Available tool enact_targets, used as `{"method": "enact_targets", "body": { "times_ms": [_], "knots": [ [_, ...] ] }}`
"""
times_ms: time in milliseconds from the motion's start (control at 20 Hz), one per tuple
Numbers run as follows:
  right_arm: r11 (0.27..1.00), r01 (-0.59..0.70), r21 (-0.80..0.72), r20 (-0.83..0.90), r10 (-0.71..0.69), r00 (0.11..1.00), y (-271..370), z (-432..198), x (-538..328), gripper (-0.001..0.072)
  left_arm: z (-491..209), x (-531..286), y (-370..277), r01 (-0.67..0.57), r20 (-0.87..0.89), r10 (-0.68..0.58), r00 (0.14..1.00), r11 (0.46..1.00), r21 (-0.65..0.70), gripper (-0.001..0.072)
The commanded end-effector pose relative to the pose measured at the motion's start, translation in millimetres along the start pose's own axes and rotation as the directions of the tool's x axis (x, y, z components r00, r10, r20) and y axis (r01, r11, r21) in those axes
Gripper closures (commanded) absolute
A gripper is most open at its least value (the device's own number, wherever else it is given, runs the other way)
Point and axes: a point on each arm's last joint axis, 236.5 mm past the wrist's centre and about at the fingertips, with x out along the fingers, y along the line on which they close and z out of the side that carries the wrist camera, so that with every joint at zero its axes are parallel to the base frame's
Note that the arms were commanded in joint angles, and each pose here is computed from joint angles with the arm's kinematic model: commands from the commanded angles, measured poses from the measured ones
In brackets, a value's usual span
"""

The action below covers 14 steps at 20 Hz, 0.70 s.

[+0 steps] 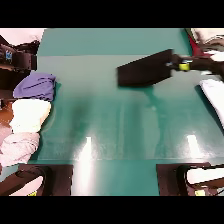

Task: Fold the shirts.

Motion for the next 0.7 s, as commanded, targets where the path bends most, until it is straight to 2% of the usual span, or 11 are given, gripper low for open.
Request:
{"method": "enact_targets", "body": {
  "times_ms": [0,150,250,450,650],
  "knots": [
    [0.985,0.141,0.095,0.149,-0.154,0.977,-95,43,-75,0.0700,-3,0,-11,0.045,-0.013,-0.046,0.999,0.999,-0.009,0.0679],
    [0.960,0.209,0.187,0.233,-0.250,0.940,-152,58,-123,0.0700,-4,-1,-15,0.062,-0.016,-0.063,0.998,0.997,-0.042,0.0679],
    [0.950,0.245,0.195,0.276,-0.292,0.915,-175,68,-150,0.0700,-4,-1,-17,0.072,-0.016,-0.073,0.997,0.995,-0.065,0.0679],
    [0.941,0.318,0.116,0.398,-0.337,0.853,-179,112,-204,0.0700,-6,-1,-25,0.104,-0.023,-0.106,0.994,0.992,-0.074,0.0679],
    [0.933,0.346,0.104,0.472,-0.352,0.808,-174,138,-247,0.0700,-8,-2,-32,0.131,-0.033,-0.134,0.990,0.988,-0.078,0.0679]
  ]
}}
